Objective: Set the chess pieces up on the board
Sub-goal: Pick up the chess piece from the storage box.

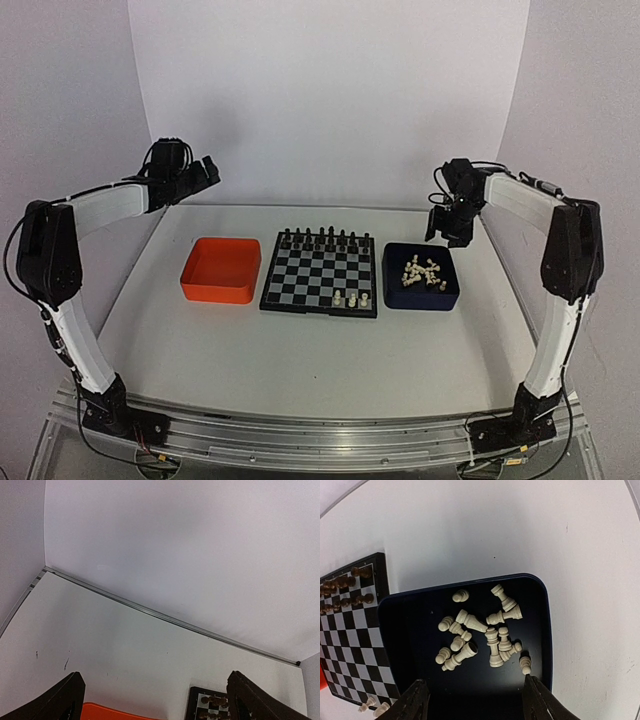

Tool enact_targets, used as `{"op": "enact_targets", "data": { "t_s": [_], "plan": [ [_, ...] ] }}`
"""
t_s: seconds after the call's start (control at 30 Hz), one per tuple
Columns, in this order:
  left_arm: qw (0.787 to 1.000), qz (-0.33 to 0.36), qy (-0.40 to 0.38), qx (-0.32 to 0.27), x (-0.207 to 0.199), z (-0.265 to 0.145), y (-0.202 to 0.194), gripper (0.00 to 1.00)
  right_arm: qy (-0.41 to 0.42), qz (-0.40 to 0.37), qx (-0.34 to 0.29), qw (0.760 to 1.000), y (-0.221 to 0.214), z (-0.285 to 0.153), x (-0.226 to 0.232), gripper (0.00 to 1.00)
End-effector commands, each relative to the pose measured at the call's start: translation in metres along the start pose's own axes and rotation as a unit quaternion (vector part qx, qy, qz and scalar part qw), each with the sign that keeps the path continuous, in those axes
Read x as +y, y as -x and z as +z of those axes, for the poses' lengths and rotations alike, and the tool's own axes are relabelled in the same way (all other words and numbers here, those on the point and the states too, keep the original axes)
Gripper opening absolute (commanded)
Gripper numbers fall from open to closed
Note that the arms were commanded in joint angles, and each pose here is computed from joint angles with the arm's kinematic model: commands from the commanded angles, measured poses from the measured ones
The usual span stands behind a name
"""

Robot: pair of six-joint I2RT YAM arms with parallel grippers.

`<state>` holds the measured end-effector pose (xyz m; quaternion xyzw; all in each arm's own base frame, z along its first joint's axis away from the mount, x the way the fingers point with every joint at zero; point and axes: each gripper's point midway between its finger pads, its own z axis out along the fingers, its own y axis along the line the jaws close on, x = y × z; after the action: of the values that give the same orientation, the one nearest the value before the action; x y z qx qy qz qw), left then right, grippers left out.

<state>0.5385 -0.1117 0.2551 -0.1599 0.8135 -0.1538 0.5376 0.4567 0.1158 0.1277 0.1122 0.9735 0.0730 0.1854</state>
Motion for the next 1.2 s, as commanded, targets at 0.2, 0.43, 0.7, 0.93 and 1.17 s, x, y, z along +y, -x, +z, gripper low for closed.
{"op": "enact_targets", "data": {
  "t_s": [0.2, 0.43, 0.7, 0.93, 1.17],
  "plan": [
    [0.999, -0.020, -0.002, -0.038, -0.008, 0.006, 0.028, 1.00, -0.034, -0.043, 0.071, 0.996, -0.008, 0.046, 0.002, 0.43],
    [0.999, -0.020, 0.004, -0.032, -0.005, 0.007, 0.024, 1.00, -0.057, -0.052, 0.097, 0.992, -0.020, 0.057, -0.009, 0.39],
    [0.999, -0.024, 0.002, -0.026, -0.002, 0.006, 0.015, 1.00, -0.058, -0.058, 0.118, 0.990, -0.029, 0.069, -0.011, 0.31],
    [0.999, -0.009, -0.009, -0.037, 0.001, 0.002, 0.008, 1.00, -0.060, -0.061, 0.127, 0.988, -0.031, 0.081, -0.012, 0.30],
    [0.999, -0.004, -0.027, -0.042, -0.002, 0.004, 0.005, 1.00, -0.050, -0.053, 0.134, 0.988, -0.035, 0.079, -0.009, 0.29]
  ]
}}
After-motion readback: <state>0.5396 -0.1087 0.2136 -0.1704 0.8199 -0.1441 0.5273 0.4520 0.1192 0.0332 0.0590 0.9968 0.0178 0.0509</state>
